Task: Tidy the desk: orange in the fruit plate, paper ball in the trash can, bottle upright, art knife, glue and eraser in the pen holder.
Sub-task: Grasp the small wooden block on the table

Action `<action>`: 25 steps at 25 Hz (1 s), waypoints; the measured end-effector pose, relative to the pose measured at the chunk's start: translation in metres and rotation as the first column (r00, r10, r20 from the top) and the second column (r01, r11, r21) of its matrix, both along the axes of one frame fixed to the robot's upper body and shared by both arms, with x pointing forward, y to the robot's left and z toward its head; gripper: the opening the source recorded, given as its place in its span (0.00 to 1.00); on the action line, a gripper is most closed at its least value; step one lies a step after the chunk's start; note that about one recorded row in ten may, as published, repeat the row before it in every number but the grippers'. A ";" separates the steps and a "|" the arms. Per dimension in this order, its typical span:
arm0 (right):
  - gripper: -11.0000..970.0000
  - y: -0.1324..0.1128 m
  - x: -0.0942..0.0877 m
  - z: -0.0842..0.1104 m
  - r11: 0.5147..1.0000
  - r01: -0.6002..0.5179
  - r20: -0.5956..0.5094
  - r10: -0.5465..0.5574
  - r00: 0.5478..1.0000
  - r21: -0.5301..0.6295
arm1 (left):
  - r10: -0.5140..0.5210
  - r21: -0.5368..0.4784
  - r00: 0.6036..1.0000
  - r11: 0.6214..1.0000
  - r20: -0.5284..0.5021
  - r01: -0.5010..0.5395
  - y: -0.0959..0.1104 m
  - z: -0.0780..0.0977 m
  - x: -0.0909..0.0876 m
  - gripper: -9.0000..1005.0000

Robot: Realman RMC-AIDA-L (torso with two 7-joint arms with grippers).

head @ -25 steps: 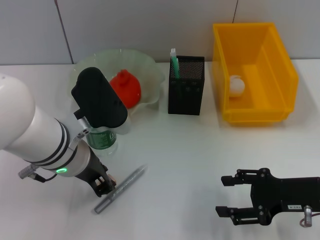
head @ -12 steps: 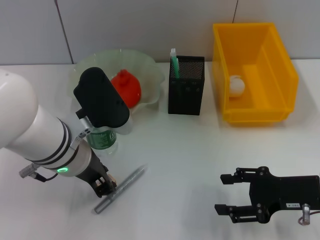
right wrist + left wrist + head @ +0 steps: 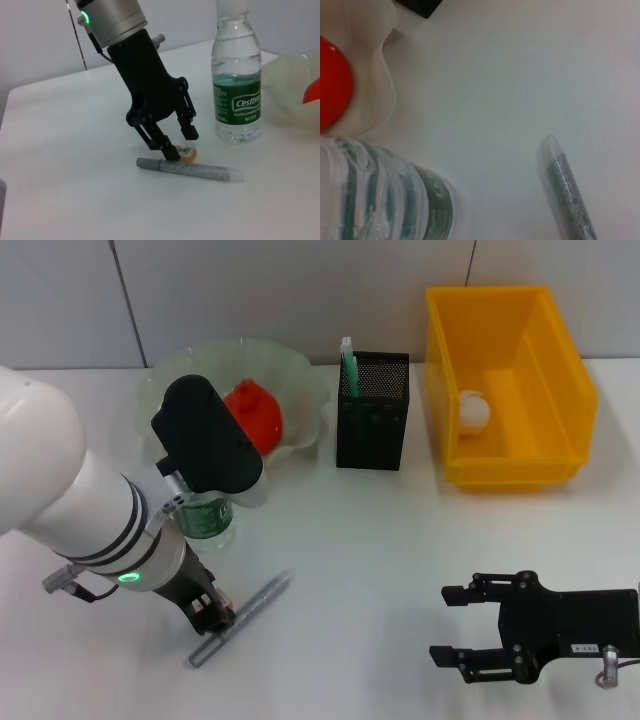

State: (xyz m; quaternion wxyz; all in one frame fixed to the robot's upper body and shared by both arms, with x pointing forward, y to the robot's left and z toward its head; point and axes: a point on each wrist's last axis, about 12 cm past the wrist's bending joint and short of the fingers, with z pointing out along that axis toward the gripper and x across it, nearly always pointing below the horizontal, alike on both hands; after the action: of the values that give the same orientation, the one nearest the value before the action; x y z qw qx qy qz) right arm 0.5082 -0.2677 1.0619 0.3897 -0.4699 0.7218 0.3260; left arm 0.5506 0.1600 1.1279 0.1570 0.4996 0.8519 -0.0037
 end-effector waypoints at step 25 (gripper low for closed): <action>0.77 0.000 0.000 -0.002 1.000 -0.001 0.009 0.001 1.000 -0.002 | 0.012 0.026 0.999 1.000 -0.035 -0.011 0.001 -0.007 0.005 0.46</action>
State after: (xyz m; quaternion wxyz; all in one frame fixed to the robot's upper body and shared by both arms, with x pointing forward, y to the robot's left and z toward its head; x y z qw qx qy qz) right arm 0.5079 -0.2674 1.0601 0.3924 -0.4722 0.7200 0.3235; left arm 0.5557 0.1607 1.1208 0.1358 0.4963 0.8575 -0.0006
